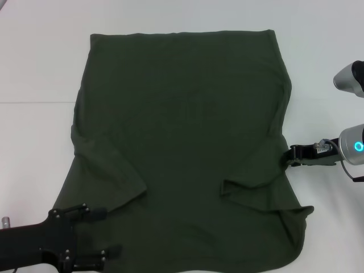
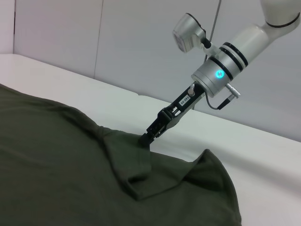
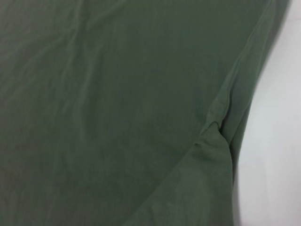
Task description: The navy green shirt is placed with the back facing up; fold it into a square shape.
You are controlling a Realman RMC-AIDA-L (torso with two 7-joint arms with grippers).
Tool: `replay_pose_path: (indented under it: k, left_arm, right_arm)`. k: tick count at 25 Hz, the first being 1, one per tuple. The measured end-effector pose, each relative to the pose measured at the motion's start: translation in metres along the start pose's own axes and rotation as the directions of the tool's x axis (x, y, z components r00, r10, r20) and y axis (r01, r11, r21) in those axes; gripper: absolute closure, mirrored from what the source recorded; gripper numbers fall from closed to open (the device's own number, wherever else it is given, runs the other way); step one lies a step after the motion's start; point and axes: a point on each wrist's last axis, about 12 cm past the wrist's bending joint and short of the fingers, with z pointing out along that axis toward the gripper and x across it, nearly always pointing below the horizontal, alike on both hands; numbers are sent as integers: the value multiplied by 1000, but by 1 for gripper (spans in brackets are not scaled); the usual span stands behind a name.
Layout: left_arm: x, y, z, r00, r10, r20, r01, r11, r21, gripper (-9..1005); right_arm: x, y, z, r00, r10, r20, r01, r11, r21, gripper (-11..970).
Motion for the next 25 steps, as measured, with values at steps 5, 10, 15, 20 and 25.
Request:
replay_pose_path:
  k: [5,10,15,20,25]
  left_arm:
    - [0,-1,0,1000,-2,2,2,1000,2,105]
    - [0,-1,0,1000,-4,5,4,1000,3,105]
    - [0,-1,0,1000,-3,7,3,1000,1,106]
    - [0,0,-1,1000,-3,6,3,1000,-2,106]
    - [0,0,-1,1000,-3,5,3,1000,-4,105]
  right_arm:
    - [-1,0,-1,1000,-9,5,9,1000,-2,788]
    - [-2,0,-1,1000,-16,14,16,1000,-5,875]
    - [-3,-1,-4,999,0,40,2,998,-57,894]
    - [-5,1,-11,997,28,78,-17,991,-131,894]
    - [-9,2,-16,993,47,106,-29,985,-168,895]
